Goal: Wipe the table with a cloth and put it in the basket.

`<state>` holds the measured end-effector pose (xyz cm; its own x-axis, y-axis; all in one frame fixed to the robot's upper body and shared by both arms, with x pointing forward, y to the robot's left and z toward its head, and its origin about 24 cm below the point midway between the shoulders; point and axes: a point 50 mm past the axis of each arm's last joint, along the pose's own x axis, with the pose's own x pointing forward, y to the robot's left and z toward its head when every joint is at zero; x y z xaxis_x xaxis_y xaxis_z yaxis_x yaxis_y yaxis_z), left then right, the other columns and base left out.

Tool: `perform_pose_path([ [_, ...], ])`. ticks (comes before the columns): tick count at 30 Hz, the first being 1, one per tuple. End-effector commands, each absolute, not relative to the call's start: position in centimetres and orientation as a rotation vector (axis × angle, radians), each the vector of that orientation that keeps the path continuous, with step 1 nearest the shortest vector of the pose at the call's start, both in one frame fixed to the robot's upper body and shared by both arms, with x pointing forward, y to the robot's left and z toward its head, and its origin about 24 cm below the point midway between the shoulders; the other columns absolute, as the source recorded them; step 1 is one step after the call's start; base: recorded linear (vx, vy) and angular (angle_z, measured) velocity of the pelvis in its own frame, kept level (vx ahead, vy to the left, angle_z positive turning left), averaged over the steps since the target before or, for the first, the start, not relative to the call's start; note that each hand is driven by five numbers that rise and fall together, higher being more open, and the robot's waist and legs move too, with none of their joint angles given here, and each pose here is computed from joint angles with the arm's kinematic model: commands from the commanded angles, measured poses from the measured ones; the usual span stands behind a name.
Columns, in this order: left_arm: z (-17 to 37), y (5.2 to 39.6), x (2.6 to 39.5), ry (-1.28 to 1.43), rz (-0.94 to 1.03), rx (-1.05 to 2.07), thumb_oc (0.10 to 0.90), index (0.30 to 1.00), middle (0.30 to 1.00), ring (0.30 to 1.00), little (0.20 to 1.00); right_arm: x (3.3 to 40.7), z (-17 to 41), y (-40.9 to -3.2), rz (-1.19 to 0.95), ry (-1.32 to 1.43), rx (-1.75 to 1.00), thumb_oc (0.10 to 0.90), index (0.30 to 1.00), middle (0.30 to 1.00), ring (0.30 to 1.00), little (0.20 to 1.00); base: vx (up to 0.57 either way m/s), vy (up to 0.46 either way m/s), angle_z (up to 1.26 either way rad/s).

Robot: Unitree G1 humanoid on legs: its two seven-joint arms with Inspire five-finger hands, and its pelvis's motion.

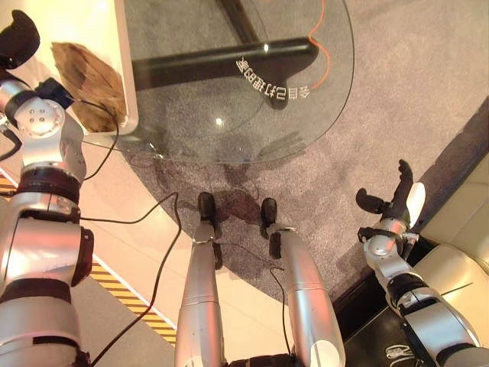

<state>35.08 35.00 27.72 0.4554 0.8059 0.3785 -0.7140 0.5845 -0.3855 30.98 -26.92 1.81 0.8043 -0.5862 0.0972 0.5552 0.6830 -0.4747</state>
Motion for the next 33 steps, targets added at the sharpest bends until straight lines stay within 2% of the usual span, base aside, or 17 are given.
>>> perform_pose_path([
  [1,30.3,37.0,32.4,-0.789,0.956,-0.267,0.8,0.9,0.9,0.9,0.9,28.3,0.6,-30.5,-0.758,0.139,-0.479,0.8,0.9,0.9,0.9,0.9,0.08,0.014,0.0],
  [8,25.4,39.2,31.1,-0.683,0.917,-0.217,0.8,0.9,0.9,0.9,0.9,24.8,-2.6,-32.0,-0.724,0.303,-0.512,0.8,0.9,0.9,0.9,0.9,0.09,0.011,-0.07],
  [11,22.0,39.6,30.5,-0.598,0.886,-0.226,0.8,0.9,0.9,0.9,0.9,23.3,-4.0,-31.8,-0.696,0.369,-0.528,0.8,0.9,0.9,0.9,0.9,0.04,0.002,-0.12],
  [16,13.1,38.6,29.3,-0.325,0.769,-0.2,0.8,0.9,0.9,0.9,0.9,20.2,-7.3,-31.0,-0.601,0.551,-0.52,0.8,0.9,0.9,0.9,0.9,0.05,-0.044,0.0],
  [18,7.7,38.0,27.6,-0.143,0.72,-0.25,0.8,0.9,0.9,0.9,0.9,18.4,-8.8,-30.9,-0.545,0.651,-0.534,0.8,0.9,0.9,0.9,0.9,0.12,-0.052,0.12],
  [19,6.7,37.8,27.2,-0.118,0.719,-0.245,0.8,0.9,0.9,0.9,0.9,18.1,-9.0,-30.8,-0.533,0.667,-0.538,0.8,0.9,0.9,0.9,0.9,0.13,-0.026,0.1],
  [23,-2.4,36.0,22.1,0.255,0.693,-0.232,0.8,0.9,0.9,0.9,0.9,14.9,-11.3,-30.0,-0.468,0.834,-0.529,0.8,0.9,0.9,0.9,0.9,0.16,-0.025,0.06],
  [26,-5.9,35.0,19.3,0.448,0.658,-0.194,0.8,0.9,0.9,0.9,0.9,13.4,-12.2,-29.8,-0.44,0.915,-0.521,0.8,0.9,0.9,0.9,0.9,0.11,0.004,0.11],
  [28,-9.5,33.2,16.0,0.653,0.624,-0.178,0.8,0.9,0.9,0.9,0.9,12.2,-12.9,-29.6,-0.438,0.985,-0.488,0.8,0.9,0.9,0.9,0.9,0.07,0.027,0.13],
  [33,-13.2,30.2,11.6,0.912,0.547,-0.21,0.8,0.9,0.9,0.9,0.9,10.1,-14.0,-29.3,-0.42,1.123,-0.433,0.8,0.9,0.9,0.9,0.9,0.03,0.013,0.02],
])
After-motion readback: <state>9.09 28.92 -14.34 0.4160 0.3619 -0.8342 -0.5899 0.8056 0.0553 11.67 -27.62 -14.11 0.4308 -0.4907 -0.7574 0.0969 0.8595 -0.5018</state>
